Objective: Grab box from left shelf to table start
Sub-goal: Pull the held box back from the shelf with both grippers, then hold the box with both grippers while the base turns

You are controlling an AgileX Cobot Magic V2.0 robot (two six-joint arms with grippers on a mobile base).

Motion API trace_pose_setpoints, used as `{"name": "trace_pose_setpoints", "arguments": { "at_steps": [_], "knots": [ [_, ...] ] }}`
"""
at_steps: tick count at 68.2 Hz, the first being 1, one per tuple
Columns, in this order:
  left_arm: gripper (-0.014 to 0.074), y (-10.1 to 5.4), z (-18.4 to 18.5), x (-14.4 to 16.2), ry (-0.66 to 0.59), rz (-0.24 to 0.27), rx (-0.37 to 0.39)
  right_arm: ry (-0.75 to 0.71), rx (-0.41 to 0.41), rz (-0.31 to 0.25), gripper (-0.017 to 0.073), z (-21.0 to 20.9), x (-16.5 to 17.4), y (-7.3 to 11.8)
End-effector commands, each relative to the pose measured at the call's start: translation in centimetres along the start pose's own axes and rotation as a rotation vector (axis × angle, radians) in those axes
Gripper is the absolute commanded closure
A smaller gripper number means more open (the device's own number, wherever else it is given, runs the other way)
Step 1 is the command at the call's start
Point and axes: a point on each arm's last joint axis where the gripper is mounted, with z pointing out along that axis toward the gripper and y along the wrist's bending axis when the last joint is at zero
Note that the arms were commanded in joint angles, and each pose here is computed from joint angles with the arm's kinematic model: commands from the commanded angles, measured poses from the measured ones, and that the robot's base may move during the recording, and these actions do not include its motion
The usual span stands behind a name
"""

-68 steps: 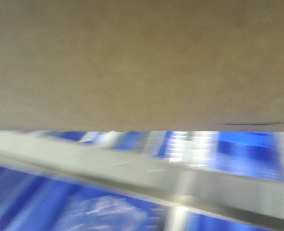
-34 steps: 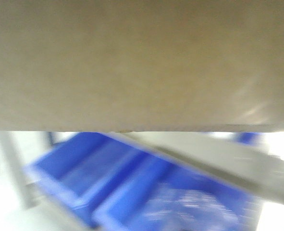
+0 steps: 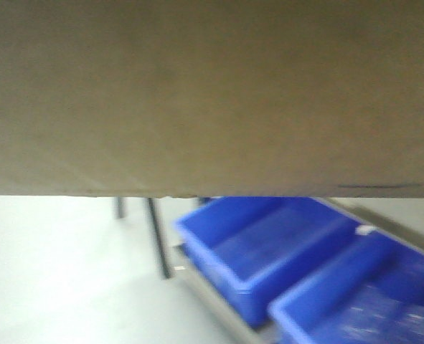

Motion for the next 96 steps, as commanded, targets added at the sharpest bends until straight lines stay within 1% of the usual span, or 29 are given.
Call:
{"name": "trace_pose_setpoints", "arguments": {
  "at_steps": [1, 96],
  "knots": [
    [0.0685, -0.27, -0.51, -2.43, -0.199, -0.033, 0.041, -0.170, 0.032, -0.022, 0.0502, -0.08, -2.24, -0.15],
    [0.0685, -0.27, -0.51, -2.43, -0.199, -0.033, 0.041, -0.171, 0.032, -0.022, 0.0502, -0.08, -2.25, -0.15]
  ]
}}
